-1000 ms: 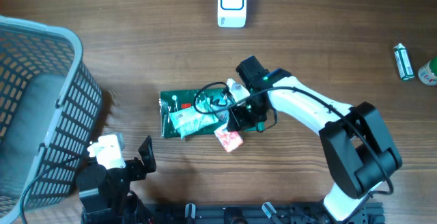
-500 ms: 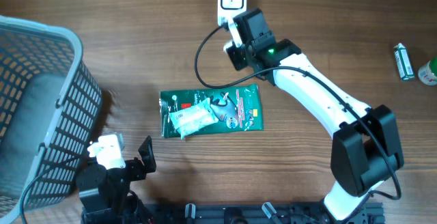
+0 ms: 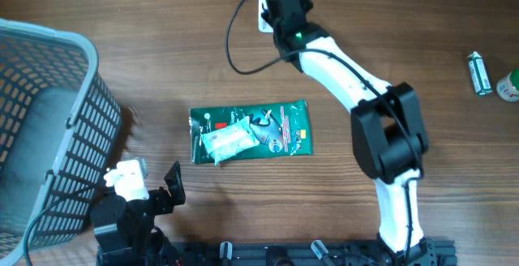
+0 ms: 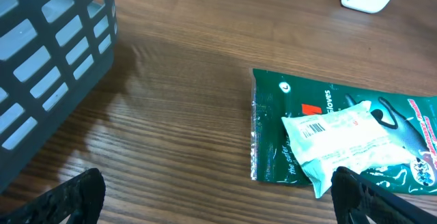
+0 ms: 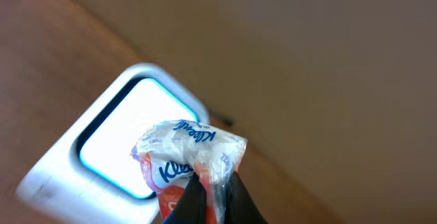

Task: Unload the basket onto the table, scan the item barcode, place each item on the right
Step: 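Hold the Kleenex pack up to the white scanner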

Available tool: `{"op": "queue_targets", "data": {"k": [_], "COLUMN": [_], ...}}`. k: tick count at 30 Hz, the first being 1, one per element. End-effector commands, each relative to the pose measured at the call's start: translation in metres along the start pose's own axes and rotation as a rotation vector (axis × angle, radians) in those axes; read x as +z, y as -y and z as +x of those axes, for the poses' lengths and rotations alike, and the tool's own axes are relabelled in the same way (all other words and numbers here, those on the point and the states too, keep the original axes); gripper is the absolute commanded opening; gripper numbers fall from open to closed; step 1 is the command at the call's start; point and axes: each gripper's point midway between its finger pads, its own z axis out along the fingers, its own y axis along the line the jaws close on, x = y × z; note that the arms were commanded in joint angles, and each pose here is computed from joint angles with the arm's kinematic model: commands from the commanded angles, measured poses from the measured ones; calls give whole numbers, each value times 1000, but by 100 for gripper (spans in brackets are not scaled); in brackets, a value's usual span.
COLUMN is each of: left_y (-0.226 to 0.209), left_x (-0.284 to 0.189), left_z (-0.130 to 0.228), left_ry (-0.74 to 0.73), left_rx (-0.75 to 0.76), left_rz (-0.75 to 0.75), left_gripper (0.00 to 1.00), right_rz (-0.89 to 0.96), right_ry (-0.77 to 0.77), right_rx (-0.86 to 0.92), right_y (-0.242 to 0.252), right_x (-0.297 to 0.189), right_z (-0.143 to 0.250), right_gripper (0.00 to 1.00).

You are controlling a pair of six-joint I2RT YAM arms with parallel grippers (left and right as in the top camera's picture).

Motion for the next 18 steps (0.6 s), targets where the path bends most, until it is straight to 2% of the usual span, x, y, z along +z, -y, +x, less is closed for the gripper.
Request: {"op": "queue_targets", "data": {"k": [1,6,11,15,18], "left_y": [-1,-1,-1,-1,-1], "left_x": [-1,-1,-1,-1,-1], "left_z": [-2,-2,-2,-2,-2], "left_ry": [11,11,11,11,11], "left_rx": [-11,-11,-11,-11,-11], "left_rz": [-7,-7,-7,-7,-7], "left_gripper": [100,100,100,100,100], "right_rz": [89,79,70,16,-14], "right_ry": [-18,-35,-65,-220,-388], "right_rx": [-127,-149,0,180,347], "right_y": [1,-14,-4,35,61], "right_x": [24,30,23,-26,-64], "right_z": [-1,7,-2,4,42], "right_gripper": [4,4,4,4,4]}}
